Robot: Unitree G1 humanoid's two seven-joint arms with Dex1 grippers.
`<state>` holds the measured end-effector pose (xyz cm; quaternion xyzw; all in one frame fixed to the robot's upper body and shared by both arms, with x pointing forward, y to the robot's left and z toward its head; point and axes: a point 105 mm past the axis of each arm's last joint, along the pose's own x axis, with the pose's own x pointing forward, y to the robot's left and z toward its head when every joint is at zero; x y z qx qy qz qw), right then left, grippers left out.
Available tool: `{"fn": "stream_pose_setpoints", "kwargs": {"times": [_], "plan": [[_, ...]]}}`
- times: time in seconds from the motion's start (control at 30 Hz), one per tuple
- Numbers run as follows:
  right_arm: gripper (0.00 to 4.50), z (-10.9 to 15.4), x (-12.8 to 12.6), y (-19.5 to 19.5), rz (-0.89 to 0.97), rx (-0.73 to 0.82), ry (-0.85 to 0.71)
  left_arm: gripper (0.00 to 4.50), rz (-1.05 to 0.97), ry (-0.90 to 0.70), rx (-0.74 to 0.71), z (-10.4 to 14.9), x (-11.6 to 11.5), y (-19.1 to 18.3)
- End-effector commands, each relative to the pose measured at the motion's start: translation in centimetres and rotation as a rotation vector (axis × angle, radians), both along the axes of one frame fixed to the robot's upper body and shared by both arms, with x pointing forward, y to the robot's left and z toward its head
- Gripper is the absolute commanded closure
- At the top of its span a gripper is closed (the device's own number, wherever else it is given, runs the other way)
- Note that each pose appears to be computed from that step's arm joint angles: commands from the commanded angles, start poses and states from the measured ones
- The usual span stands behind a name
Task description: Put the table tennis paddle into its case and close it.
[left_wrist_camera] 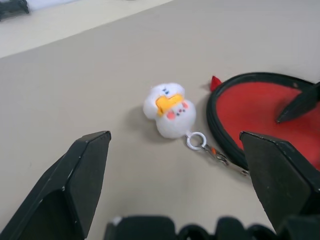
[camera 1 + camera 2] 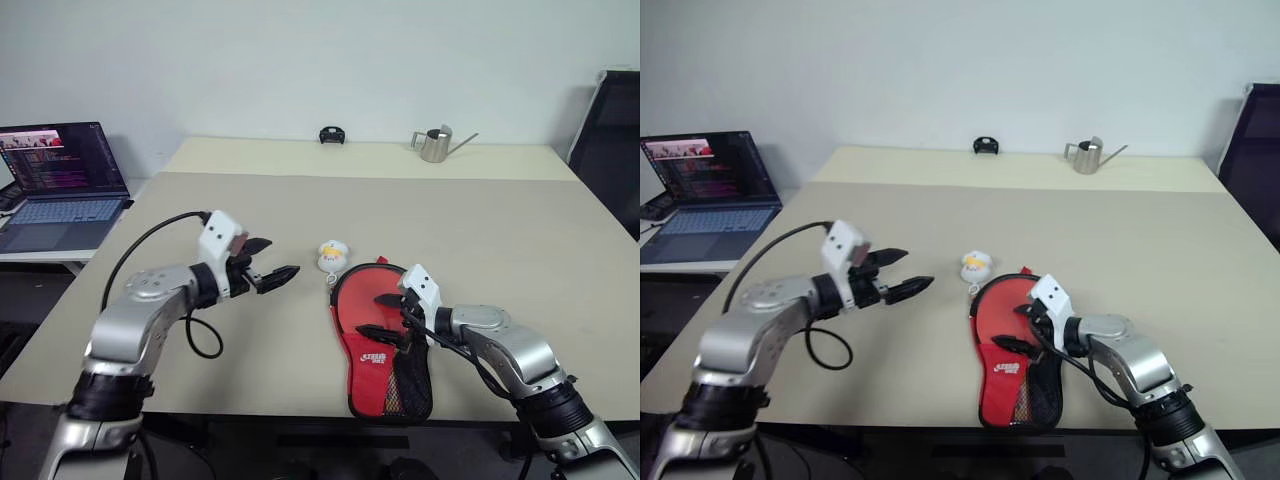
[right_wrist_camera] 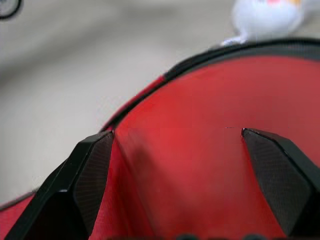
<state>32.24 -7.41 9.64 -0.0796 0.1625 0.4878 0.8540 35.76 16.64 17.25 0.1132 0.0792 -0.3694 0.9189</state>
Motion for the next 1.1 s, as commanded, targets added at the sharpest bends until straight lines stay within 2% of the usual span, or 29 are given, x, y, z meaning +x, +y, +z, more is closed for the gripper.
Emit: {"fn": "stream_pose_setpoints", "kwargs": {"times": [0.03, 0.2, 0.43, 0.73, 0.87, 0.9, 0.97, 1.1], "plan": [[0.04, -1.2, 0.8, -1.0, -0.058, -0.057, 0.009, 0.00, -0.021, -0.016, 0.036, 0.6, 1.5, -0.9], [0.04, -1.8, 1.1, -1.4, -0.095, -0.060, 0.018, 0.00, -0.043, -0.002, 0.017, 1.2, 4.5, -3.2], [0.04, -1.8, 0.7, -0.7, -0.096, -0.037, 0.025, 0.00, -0.041, 0.080, 0.028, -0.8, 8.0, -5.7], [0.04, -1.8, 0.2, 0.0, -0.111, -0.012, 0.027, 0.00, -0.077, 0.231, 0.066, -5.0, 8.1, -7.7], [0.04, -1.7, 0.2, 0.0, -0.124, -0.004, 0.025, 0.00, -0.088, 0.247, 0.063, -5.5, 8.0, -8.2], [0.00, -1.7, 0.2, 0.0, -0.128, -0.003, 0.025, 0.28, -0.091, 0.248, 0.060, -5.6, 7.9, -8.4], [0.00, -1.8, 0.2, 0.0, -0.135, -0.002, 0.024, 0.56, -0.095, 0.249, 0.057, -5.7, 7.9, -8.6], [0.00, -2.0, 0.4, -0.2, -0.162, -0.009, 0.015, 1.97, -0.125, 0.253, 0.045, -5.9, 7.6, -9.1]]}}
